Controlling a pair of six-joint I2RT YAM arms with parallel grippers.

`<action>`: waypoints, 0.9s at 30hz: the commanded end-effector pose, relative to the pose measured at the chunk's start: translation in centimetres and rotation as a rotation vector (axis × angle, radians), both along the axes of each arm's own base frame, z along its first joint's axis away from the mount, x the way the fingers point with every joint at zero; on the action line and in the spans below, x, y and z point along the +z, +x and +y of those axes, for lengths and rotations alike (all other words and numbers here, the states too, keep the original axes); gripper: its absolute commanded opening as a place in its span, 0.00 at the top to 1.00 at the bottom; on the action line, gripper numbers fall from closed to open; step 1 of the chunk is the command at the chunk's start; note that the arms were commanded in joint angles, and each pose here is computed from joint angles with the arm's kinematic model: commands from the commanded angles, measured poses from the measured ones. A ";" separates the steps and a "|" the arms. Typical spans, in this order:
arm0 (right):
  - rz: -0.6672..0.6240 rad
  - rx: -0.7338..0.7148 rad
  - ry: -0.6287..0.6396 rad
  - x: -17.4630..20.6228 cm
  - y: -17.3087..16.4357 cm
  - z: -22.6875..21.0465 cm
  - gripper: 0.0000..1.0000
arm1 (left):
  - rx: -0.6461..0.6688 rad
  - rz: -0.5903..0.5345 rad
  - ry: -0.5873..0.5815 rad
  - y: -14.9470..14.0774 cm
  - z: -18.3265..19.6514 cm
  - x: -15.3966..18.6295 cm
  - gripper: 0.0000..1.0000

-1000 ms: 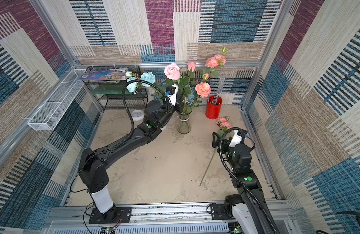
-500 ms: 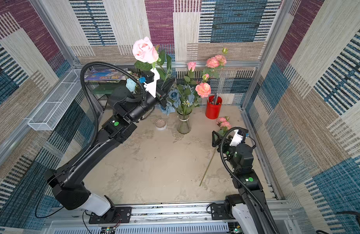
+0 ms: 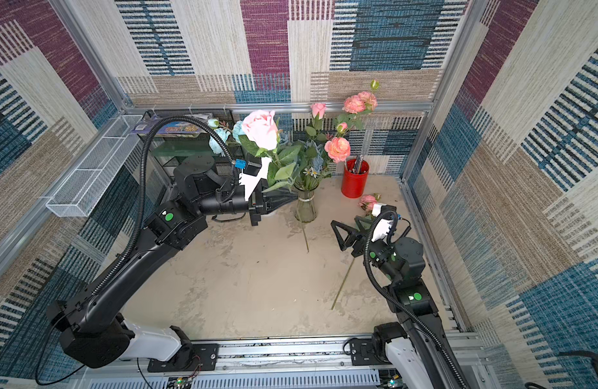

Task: Pick out pink flowers from the vase
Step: Pick up the flower from the vase, then place the flower at the center of the board.

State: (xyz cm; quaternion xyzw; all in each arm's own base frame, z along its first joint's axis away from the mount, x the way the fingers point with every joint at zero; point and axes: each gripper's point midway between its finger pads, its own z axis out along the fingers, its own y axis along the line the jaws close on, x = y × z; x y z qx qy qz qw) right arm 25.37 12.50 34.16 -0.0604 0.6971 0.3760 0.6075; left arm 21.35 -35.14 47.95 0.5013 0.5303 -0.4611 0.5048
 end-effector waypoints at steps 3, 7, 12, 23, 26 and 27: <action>-0.113 0.255 0.007 2.8 -2.6 3.7 0.04 | -0.130 0.193 0.045 -2.2 -0.2 -2.9 1.00; -0.118 0.443 0.022 3.6 -4.4 6.4 0.13 | -0.150 0.264 0.083 -2.2 -0.6 -4.8 1.00; -0.120 0.593 0.012 4.5 -6.0 8.9 0.24 | -0.211 0.348 0.096 -2.4 -1.2 -5.6 1.00; -0.112 0.678 -0.023 4.8 -6.8 11.6 0.41 | -0.260 0.404 0.108 -2.7 -1.5 -6.2 1.00; -0.102 0.687 -0.026 4.6 -6.7 11.9 0.52 | -0.253 0.399 0.104 -2.5 -1.4 -6.1 1.00; -0.100 0.689 -0.027 4.5 -6.6 12.0 0.56 | -0.249 0.400 0.103 -2.4 -1.4 -6.1 1.00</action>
